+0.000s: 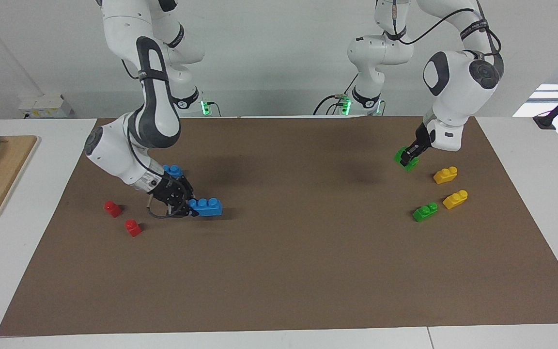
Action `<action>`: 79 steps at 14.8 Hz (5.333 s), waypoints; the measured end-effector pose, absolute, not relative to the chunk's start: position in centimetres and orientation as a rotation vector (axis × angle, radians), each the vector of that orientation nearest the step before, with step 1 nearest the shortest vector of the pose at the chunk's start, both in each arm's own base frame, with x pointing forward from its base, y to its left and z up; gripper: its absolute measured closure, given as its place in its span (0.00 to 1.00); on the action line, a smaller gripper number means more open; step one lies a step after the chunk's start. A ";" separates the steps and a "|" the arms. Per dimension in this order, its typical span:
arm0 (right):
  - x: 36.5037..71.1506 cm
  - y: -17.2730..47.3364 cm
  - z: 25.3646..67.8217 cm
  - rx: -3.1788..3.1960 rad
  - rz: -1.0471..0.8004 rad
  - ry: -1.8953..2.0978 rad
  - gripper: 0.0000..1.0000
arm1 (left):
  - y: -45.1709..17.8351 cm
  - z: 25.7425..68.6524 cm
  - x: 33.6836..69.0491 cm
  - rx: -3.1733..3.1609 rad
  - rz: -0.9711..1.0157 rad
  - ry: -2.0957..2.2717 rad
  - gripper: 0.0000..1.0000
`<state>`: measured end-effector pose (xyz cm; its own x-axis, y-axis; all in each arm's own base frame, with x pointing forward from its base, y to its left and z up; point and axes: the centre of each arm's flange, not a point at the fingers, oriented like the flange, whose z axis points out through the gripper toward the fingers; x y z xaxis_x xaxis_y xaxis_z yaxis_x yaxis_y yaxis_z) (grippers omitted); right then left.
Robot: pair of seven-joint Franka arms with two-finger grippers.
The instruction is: Remove green block with left arm and hold with right
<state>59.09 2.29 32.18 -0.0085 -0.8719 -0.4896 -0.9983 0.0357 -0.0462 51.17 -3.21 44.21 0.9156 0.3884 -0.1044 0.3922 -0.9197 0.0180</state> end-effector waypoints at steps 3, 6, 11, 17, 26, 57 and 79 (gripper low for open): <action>57.3 -0.5 30.3 -1.916 0.460 1.926 0.66 | -1.3 43.0 51.4 3.088 -0.177 0.388 0.65; 56.5 -2.1 29.4 -1.923 0.466 1.933 0.66 | 0.0 40.7 51.7 3.090 -0.158 0.349 0.65; 55.7 -3.6 28.7 -1.956 0.460 1.929 0.66 | -0.6 36.3 51.0 3.095 -0.144 0.331 0.65; 55.3 -4.9 28.5 -1.959 0.454 1.933 0.66 | -0.6 33.5 50.9 3.096 -0.115 0.334 0.65; 55.1 -5.1 28.5 -1.971 0.447 1.918 0.61 | -1.0 32.4 51.1 3.089 -0.104 0.412 0.65; 56.8 -2.3 57.4 -2.883 -0.050 0.794 0.00 | -1.9 51.8 54.1 3.086 -0.002 0.304 0.00; 55.7 -1.8 59.8 -3.143 0.015 0.246 0.00 | -3.5 59.3 57.1 3.154 -0.083 0.024 0.00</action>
<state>55.69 -1.84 59.82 0.9878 -0.1556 -0.0084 -0.1555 -0.9878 0.0119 57.09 -3.51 59.28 0.9985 0.0159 -0.0523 0.0152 -0.9998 -0.0144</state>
